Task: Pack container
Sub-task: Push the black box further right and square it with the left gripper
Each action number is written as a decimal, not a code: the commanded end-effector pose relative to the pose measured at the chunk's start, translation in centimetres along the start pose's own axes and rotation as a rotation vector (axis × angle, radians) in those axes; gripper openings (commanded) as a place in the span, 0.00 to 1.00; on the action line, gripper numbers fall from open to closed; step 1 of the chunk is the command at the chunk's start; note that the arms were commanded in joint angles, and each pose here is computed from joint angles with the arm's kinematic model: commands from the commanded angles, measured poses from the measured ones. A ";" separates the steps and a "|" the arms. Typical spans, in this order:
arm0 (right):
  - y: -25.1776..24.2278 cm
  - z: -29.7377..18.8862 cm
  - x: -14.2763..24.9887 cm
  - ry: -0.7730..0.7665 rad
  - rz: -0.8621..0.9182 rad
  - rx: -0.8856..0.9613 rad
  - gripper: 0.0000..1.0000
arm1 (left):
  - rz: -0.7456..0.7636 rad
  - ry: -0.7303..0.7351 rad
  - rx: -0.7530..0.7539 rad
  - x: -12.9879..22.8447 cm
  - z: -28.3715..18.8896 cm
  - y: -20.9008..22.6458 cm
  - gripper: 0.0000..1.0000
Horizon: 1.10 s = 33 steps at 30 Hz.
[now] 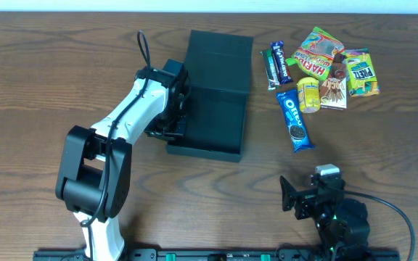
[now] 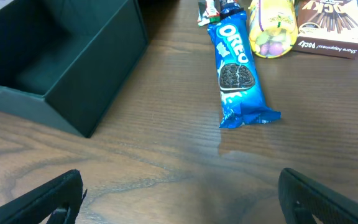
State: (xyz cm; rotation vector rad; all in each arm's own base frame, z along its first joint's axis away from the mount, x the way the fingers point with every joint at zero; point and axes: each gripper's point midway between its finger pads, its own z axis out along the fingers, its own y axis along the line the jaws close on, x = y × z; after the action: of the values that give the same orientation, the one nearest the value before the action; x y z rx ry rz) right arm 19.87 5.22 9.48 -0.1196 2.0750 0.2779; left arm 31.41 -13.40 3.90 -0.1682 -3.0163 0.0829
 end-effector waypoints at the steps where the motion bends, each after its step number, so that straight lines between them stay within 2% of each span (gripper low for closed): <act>1: 0.0 0.0 0.0 -0.002 -0.021 -0.001 0.99 | -0.070 0.019 0.056 0.4 0.2 -0.7 0.06; 13: 0.0 0.0 0.1 -0.002 -0.021 0.000 0.99 | -0.082 0.038 0.087 0.8 0.1 -1.5 0.06; 20: 0.0 0.0 0.0 -0.002 -0.021 -0.001 0.99 | -0.054 0.039 0.042 1.2 0.3 -1.7 0.06; 21: 0.0 0.0 0.0 -0.002 -0.021 -0.001 0.99 | -0.051 0.039 0.043 1.2 0.3 -1.7 0.11; 24: 0.0 0.0 0.0 -0.002 -0.021 0.000 0.99 | -0.040 0.041 0.045 1.3 0.2 -1.6 0.52; 26: 0.0 0.0 0.0 -0.002 -0.021 0.000 0.99 | -0.038 0.036 0.046 1.2 0.1 -1.6 0.71; 30: 0.0 0.0 0.0 -0.002 -0.021 -0.001 0.99 | -0.032 -0.013 0.061 0.6 -1.3 -1.9 0.83; 32: 0.0 0.0 0.0 -0.002 -0.021 -0.001 0.99 | -0.016 -0.070 0.076 -0.2 -2.8 -2.3 0.94; 33: 0.0 0.0 0.0 -0.002 -0.021 -0.001 0.99 | -0.002 -0.105 0.086 -0.7 -3.8 -2.5 0.95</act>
State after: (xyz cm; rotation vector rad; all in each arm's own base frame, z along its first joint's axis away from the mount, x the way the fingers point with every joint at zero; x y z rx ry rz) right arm 19.87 5.23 9.48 -0.1198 2.0750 0.2783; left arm 30.68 -15.26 4.45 -0.1183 -3.0064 0.1670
